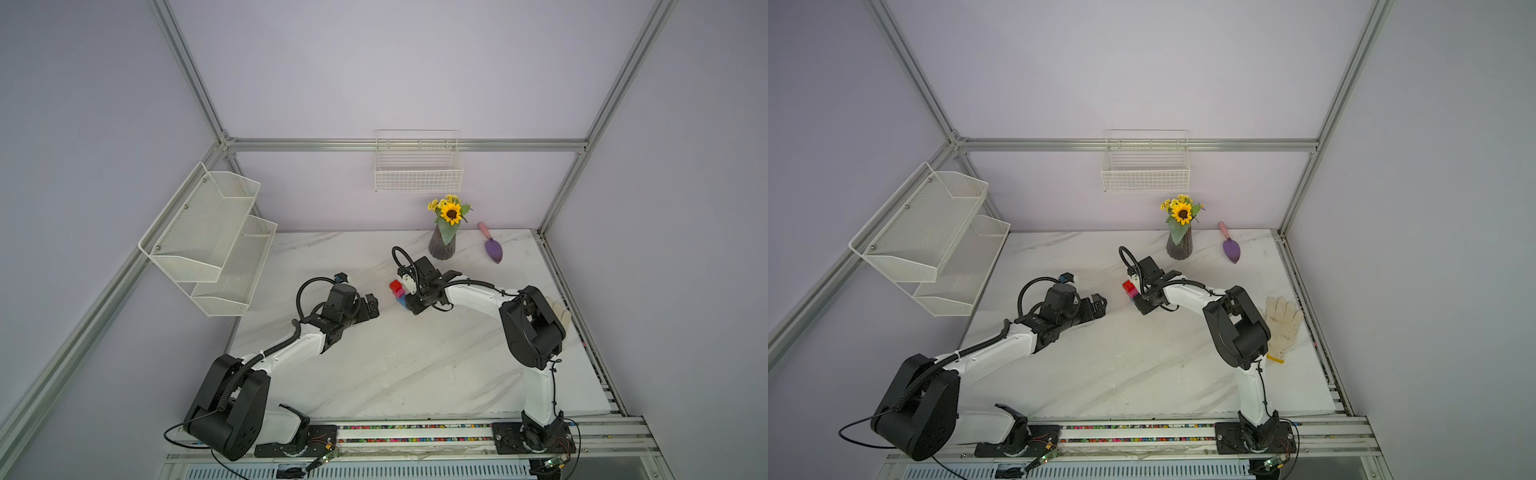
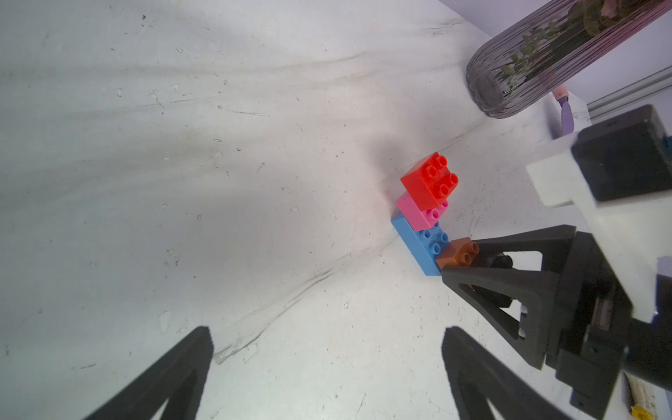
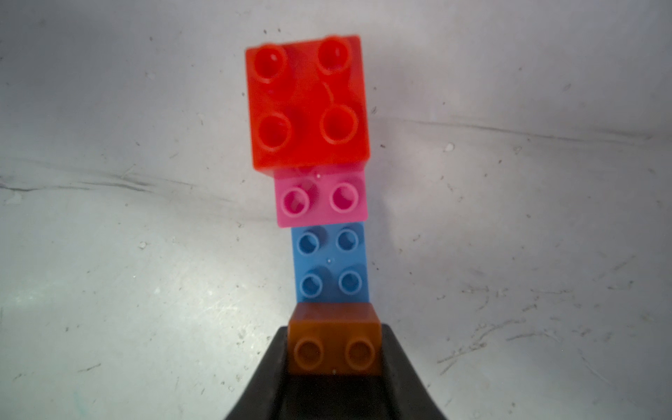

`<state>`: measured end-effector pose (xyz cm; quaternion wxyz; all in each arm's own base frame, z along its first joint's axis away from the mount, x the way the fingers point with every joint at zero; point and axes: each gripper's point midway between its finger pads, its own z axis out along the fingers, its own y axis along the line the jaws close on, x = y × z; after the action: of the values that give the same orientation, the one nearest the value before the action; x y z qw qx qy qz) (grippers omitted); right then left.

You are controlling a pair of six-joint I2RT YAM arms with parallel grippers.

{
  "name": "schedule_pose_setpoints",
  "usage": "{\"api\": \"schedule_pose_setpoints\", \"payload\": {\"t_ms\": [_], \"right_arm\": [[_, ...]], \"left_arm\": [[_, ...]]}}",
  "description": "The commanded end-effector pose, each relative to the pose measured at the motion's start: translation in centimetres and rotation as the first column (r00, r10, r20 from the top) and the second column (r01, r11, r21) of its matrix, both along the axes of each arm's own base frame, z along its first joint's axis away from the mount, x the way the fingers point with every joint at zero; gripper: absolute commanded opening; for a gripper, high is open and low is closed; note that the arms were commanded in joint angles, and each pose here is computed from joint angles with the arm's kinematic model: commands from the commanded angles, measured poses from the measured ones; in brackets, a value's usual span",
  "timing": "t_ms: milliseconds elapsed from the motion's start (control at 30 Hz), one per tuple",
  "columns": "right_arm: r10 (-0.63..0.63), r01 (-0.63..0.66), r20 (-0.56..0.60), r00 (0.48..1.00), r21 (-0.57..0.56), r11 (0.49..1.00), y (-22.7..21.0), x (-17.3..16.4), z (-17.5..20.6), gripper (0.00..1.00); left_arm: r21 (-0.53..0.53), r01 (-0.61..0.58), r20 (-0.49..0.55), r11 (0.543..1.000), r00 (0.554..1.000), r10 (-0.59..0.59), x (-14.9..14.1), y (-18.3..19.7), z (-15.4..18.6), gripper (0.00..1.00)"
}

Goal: Assemble the letter v with lego
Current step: Assemble the lego brick with the lego brick.

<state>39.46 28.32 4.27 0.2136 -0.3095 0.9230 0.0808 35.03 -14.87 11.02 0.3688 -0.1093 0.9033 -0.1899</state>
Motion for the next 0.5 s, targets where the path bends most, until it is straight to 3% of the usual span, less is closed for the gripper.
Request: {"api": "schedule_pose_setpoints", "payload": {"t_ms": [0,200,467], "right_arm": [[-0.061,-0.035,-0.32,0.946,-0.287,0.957,-6.42,-7.39,-7.51,0.1],[-0.224,0.127,-0.302,0.926,-0.309,0.943,-6.71,-7.82,-7.62,0.1],[-0.337,0.249,-0.303,0.891,-0.293,0.923,-6.53,-8.22,-7.63,0.1]], "left_arm": [[-0.01,-0.006,0.059,1.0,0.998,0.007,0.51,0.24,1.81,1.0],[-0.005,-0.01,0.066,1.0,0.998,0.01,0.36,0.43,1.97,1.0],[-0.004,-0.007,0.067,1.0,0.998,0.007,0.24,0.45,1.95,1.0]]}}
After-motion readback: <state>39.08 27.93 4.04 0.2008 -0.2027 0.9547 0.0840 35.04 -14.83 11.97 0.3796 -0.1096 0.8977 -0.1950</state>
